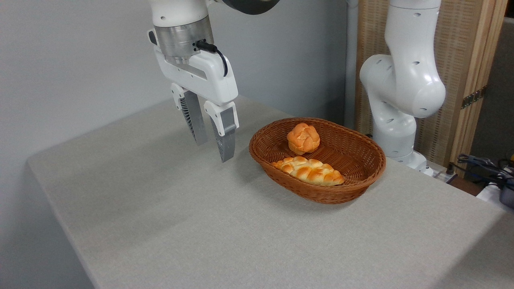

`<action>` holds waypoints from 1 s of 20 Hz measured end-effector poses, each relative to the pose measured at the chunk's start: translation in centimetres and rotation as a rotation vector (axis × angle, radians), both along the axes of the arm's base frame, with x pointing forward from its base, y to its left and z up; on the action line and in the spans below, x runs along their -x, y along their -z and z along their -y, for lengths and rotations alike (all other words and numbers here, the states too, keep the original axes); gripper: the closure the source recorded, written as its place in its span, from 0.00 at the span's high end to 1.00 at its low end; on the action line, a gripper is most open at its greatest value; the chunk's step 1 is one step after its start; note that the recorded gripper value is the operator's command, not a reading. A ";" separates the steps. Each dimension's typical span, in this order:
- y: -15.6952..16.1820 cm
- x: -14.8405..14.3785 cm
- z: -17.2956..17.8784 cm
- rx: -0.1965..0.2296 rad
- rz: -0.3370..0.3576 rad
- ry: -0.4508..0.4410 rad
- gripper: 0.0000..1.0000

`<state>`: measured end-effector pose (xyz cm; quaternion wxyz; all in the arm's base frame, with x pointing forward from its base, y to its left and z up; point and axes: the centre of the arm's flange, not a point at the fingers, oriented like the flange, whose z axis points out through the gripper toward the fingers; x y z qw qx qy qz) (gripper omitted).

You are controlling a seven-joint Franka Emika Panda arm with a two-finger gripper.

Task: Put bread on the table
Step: 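Move the gripper over the basket and lower it onto the round orange bun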

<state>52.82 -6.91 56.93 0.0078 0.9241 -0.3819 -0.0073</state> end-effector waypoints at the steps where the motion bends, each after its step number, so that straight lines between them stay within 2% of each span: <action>1: 0.0 0.0 0.0 0.000 -0.002 0.000 1.00; 9: 0.9 0.6 1.1 -0.011 -0.061 0.022 1.00; 13: 2.9 1.5 3.3 -0.028 -0.133 0.065 1.00; 17: 4.9 3.7 4.1 -0.038 -0.203 0.091 1.00; 20: 5.7 7.0 3.5 -0.036 -0.253 0.103 1.00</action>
